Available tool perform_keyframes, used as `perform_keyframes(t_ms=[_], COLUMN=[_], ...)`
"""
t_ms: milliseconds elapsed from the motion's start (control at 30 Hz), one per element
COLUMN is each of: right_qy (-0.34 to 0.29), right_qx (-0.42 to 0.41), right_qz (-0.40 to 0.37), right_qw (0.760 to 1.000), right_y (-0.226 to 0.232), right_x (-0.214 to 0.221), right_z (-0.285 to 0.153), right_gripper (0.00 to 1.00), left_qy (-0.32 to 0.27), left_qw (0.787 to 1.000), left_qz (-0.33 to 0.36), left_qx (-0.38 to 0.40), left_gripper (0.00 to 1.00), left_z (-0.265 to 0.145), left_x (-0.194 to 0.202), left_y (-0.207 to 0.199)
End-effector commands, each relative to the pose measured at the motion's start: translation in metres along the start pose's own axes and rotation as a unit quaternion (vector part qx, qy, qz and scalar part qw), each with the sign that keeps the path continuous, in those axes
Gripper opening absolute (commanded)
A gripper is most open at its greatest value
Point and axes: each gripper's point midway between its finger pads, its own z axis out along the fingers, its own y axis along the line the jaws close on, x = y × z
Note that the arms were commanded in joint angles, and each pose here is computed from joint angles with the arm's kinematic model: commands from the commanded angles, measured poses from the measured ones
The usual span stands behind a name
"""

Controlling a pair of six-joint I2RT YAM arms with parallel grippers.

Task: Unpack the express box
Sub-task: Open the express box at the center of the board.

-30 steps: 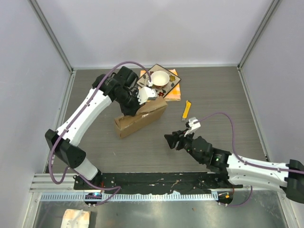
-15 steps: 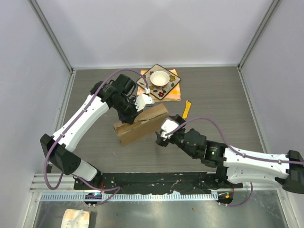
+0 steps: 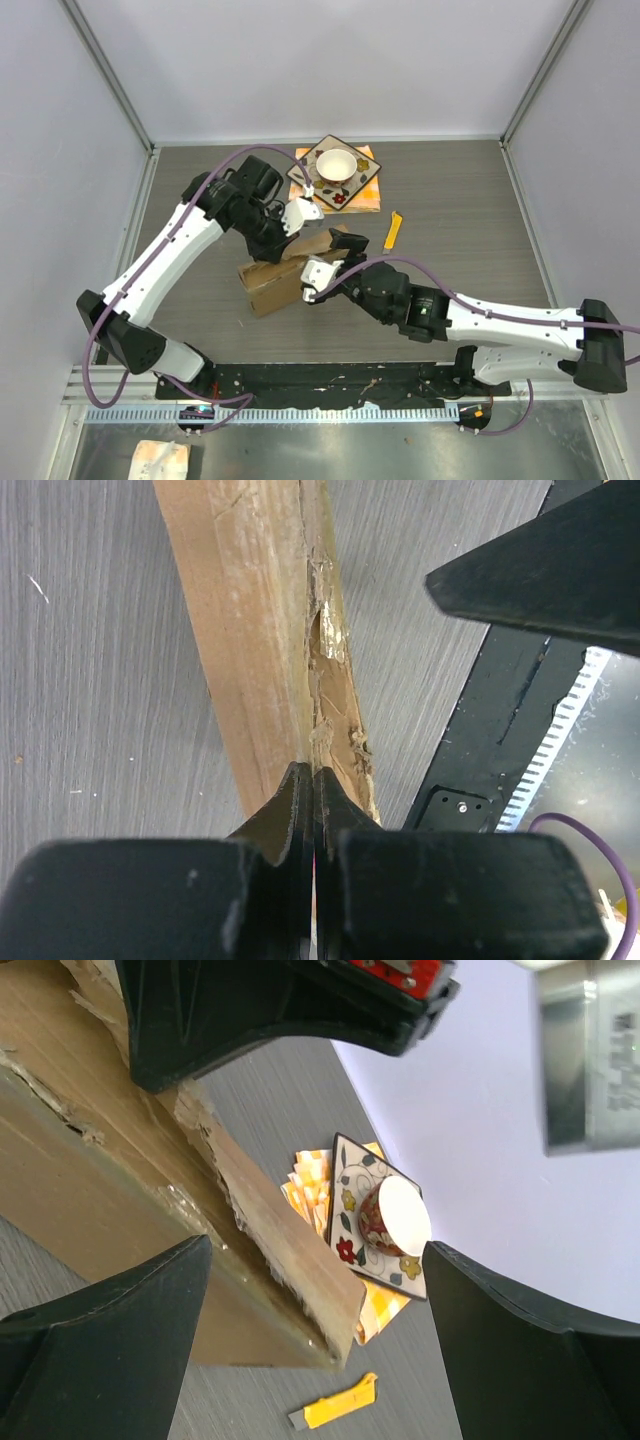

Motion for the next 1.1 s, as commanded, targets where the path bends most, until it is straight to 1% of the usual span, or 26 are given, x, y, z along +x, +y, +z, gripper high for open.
perform_keyframes(t_ms=[0, 233, 500, 733, 933, 967, 1000, 1033, 1067], right_qy=[-0.031, -0.029, -0.029, -0.01, 0.004, 0.012, 0.015, 0.019, 0.036], right_qx=[-0.003, -0.026, -0.022, -0.038, -0.044, -0.04, -0.038, -0.032, -0.009], right_qz=[-0.004, -0.004, -0.002, -0.004, -0.01, -0.015, -0.02, -0.023, -0.026], right_qw=[1.0, 0.999, 0.999, 0.999, 0.999, 0.999, 0.999, 0.999, 0.999], right_y=[-0.003, 0.009, 0.006, 0.016, 0.021, 0.02, 0.02, 0.017, 0.008], right_x=[-0.024, -0.026, -0.03, -0.017, -0.007, -0.003, -0.001, 0.001, 0.008], right_z=[0.012, 0.021, 0.029, 0.035, 0.033, 0.034, 0.034, 0.035, 0.036], right_gripper=[0.91, 0.87, 0.83, 0.82, 0.79, 0.77, 0.74, 0.69, 0.61], left_qy=[0.003, -0.004, -0.006, -0.009, -0.01, -0.011, -0.013, -0.015, -0.016], left_qw=[0.999, 0.999, 0.999, 0.999, 0.998, 0.998, 0.998, 0.998, 0.997], left_qz=[-0.011, -0.009, -0.003, 0.003, 0.006, 0.006, 0.009, 0.01, 0.014], left_qx=[0.041, 0.041, 0.053, 0.051, 0.054, 0.056, 0.057, 0.067, 0.073], left_gripper=[0.0, 0.0, 0.0, 0.0, 0.0, 0.0, 0.0, 0.0, 0.0], left_z=[-0.021, -0.028, -0.027, -0.029, -0.027, -0.027, -0.028, -0.03, -0.031], left_x=[0.013, 0.015, 0.02, 0.021, 0.022, 0.022, 0.022, 0.022, 0.022], left_y=[-0.035, -0.041, -0.05, -0.052, -0.053, -0.054, -0.055, -0.059, -0.062])
